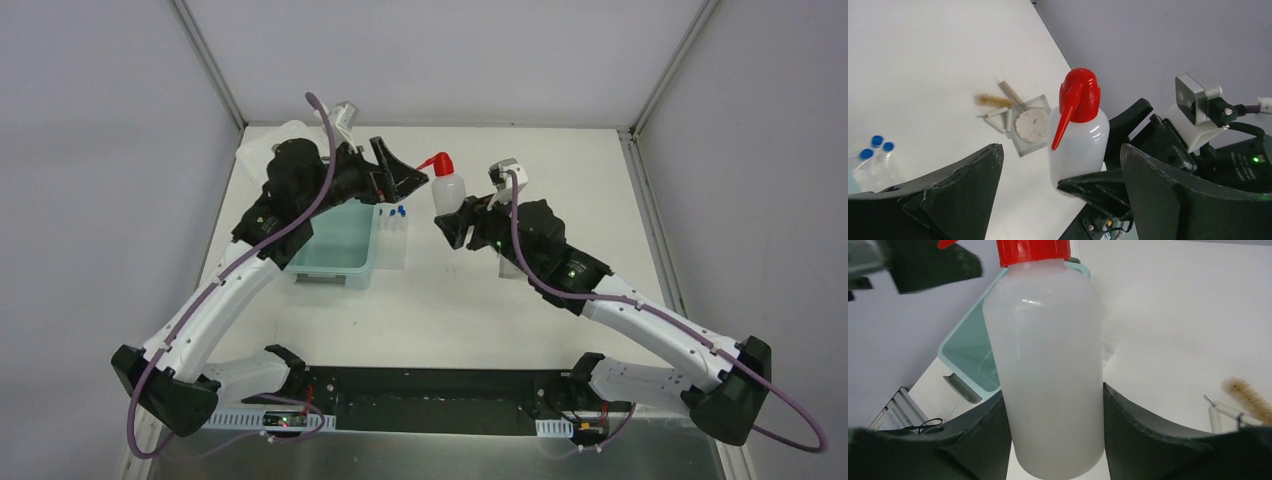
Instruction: Organize the chemistry lab equipment
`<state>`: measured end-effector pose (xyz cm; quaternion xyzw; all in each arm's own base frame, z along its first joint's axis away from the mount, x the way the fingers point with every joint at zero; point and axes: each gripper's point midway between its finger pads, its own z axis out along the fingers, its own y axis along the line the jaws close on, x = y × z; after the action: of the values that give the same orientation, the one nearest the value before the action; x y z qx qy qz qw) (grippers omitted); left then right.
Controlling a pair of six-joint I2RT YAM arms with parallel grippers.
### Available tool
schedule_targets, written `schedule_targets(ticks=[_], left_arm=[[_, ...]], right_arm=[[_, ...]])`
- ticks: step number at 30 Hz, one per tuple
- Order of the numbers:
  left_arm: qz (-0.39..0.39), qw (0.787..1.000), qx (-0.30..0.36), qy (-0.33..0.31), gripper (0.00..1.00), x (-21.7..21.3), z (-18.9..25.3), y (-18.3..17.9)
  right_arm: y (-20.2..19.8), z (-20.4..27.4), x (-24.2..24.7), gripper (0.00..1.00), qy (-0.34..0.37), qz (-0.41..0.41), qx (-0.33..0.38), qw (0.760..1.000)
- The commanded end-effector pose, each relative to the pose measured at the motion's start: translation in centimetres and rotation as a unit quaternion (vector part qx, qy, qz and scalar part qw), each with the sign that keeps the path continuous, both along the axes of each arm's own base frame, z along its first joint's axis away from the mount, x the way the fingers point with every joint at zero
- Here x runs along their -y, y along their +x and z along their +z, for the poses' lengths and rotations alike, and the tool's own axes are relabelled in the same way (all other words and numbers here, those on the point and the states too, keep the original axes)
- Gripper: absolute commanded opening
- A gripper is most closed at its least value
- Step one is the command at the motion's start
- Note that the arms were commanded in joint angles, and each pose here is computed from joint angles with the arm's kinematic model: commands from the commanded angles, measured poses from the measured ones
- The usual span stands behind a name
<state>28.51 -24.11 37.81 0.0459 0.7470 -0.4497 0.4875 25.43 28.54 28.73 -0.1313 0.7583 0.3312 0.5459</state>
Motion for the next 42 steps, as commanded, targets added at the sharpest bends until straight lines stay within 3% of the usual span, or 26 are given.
schedule_targets(ticks=[1,20,31,34,38,42], left_arm=[[-0.014,0.998,0.032,-0.056,0.90,3.3,1.6,0.7],[-0.044,0.998,-0.018,-0.038,0.86,7.9,-2.3,0.0],[-0.084,0.995,-0.050,-0.035,0.57,9.5,-3.9,-1.2],[-0.077,0.995,-0.049,-0.030,0.45,9.3,-4.2,-1.1],[-0.043,0.999,-0.025,0.002,0.38,7.8,-3.5,-0.5],[0.026,0.998,0.004,0.061,0.32,4.2,-3.0,0.4]], right_arm=[[-0.6,3.7,-0.5,0.48,0.050,-0.012,0.042,0.998],[-1.0,4.7,-0.3,0.47,0.057,-0.036,0.063,0.996],[-0.5,4.3,0.0,0.49,0.053,-0.055,0.057,0.995],[-0.5,4.0,0.2,0.56,0.050,-0.059,0.055,0.995],[-0.4,3.6,0.5,0.81,0.036,-0.063,0.052,0.996],[-0.6,2.7,1.3,0.95,0.017,-0.069,0.048,0.996]])
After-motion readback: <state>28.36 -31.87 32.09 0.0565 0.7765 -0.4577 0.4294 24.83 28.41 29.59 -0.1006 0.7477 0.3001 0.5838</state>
